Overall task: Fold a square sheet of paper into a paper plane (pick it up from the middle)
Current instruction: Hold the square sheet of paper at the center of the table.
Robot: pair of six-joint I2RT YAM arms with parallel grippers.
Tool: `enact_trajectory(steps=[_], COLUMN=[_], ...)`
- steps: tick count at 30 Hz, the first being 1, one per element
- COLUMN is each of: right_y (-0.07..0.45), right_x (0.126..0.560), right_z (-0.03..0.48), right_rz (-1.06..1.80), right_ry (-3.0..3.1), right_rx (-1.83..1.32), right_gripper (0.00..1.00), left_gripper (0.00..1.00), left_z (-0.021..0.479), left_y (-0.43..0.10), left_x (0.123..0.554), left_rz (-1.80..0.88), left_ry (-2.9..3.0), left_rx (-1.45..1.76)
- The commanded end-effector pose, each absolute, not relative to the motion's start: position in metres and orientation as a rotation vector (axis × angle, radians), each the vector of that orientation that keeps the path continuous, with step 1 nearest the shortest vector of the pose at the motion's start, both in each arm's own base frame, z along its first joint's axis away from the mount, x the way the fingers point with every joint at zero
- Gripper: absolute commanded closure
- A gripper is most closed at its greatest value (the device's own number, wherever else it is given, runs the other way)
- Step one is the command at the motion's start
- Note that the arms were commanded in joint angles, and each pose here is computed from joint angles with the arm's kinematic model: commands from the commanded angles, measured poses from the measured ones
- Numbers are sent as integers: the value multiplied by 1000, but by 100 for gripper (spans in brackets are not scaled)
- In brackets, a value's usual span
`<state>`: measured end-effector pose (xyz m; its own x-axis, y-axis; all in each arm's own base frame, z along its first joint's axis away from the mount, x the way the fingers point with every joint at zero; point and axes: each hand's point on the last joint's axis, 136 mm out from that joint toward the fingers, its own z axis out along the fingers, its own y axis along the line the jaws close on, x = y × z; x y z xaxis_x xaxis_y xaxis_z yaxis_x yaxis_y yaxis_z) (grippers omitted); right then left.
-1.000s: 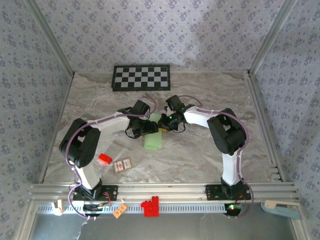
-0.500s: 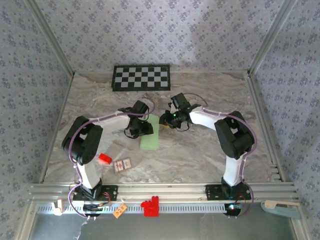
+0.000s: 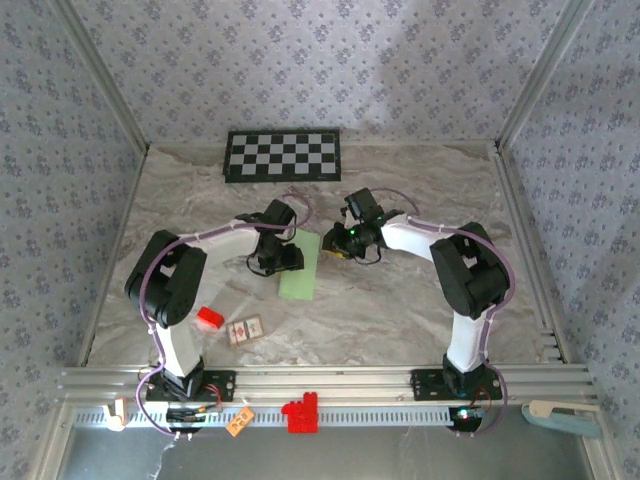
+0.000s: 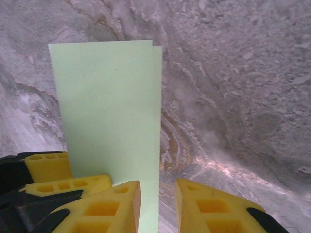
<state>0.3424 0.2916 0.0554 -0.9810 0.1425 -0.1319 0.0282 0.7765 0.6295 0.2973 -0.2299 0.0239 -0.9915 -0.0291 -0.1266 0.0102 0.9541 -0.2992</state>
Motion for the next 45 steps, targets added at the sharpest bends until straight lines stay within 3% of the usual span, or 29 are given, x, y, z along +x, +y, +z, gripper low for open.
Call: enact_trajectory(steps=[1, 45], right_y=[283, 300], right_x=[338, 330], right_z=[60, 53], right_rz=[953, 1018], right_ry=[2798, 2815], right_rx=[145, 86], right_gripper=[73, 74], left_gripper=[52, 50], left_z=[7, -29], left_y=[-225, -219], left_x=[287, 271], left_rz=[-414, -300], left_ry=[3055, 3170], left_rx=[27, 123])
